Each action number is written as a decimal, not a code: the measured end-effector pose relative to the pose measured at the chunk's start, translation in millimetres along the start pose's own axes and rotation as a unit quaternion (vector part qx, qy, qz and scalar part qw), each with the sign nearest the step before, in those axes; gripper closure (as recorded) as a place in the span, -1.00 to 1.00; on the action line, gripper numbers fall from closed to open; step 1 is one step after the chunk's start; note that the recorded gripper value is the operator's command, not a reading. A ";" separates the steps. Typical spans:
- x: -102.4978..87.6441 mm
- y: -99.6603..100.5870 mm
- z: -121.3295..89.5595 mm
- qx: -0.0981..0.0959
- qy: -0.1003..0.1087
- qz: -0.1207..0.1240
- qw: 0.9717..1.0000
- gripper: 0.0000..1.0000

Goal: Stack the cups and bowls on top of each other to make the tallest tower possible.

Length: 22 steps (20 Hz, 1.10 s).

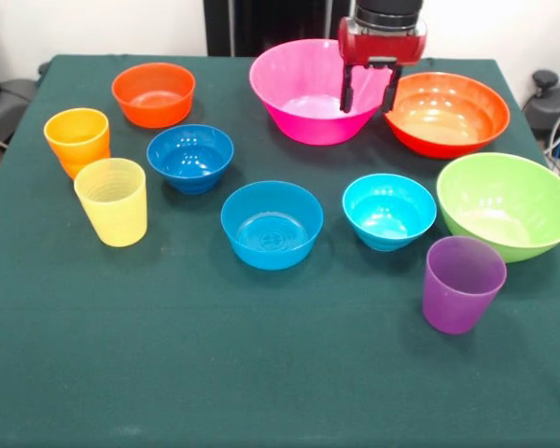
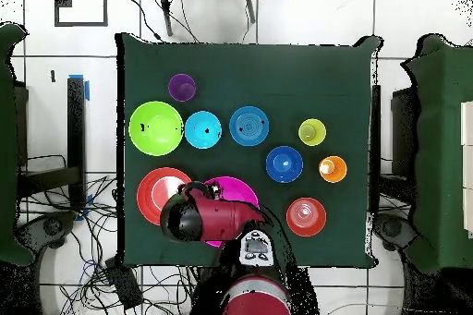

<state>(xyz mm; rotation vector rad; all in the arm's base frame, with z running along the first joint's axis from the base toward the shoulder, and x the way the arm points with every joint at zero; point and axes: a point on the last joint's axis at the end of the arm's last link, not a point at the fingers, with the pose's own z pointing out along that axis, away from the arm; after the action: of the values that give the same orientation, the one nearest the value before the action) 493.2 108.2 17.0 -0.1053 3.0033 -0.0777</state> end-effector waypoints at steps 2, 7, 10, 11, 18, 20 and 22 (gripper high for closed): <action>-1.2 -0.9 -1.5 0.001 -0.002 0.000 1.000 -1.00; -8.3 -5.4 -8.4 0.003 -0.011 0.004 1.000 -1.00; -9.4 -12.6 -8.1 0.004 -0.011 0.011 1.000 -1.00; -9.5 -14.1 -8.0 0.004 -0.011 0.012 1.000 -1.00; -10.9 -28.1 -7.0 0.006 -0.010 0.026 1.000 -1.00; -10.8 -30.0 -6.3 0.006 -0.010 0.028 1.000 -1.00; -8.5 -29.3 -2.7 0.006 -0.006 0.028 1.000 -1.00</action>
<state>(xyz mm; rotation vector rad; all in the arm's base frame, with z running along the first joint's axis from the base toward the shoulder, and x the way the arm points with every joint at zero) 503.2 79.8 22.5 -0.0218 2.9917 -0.0880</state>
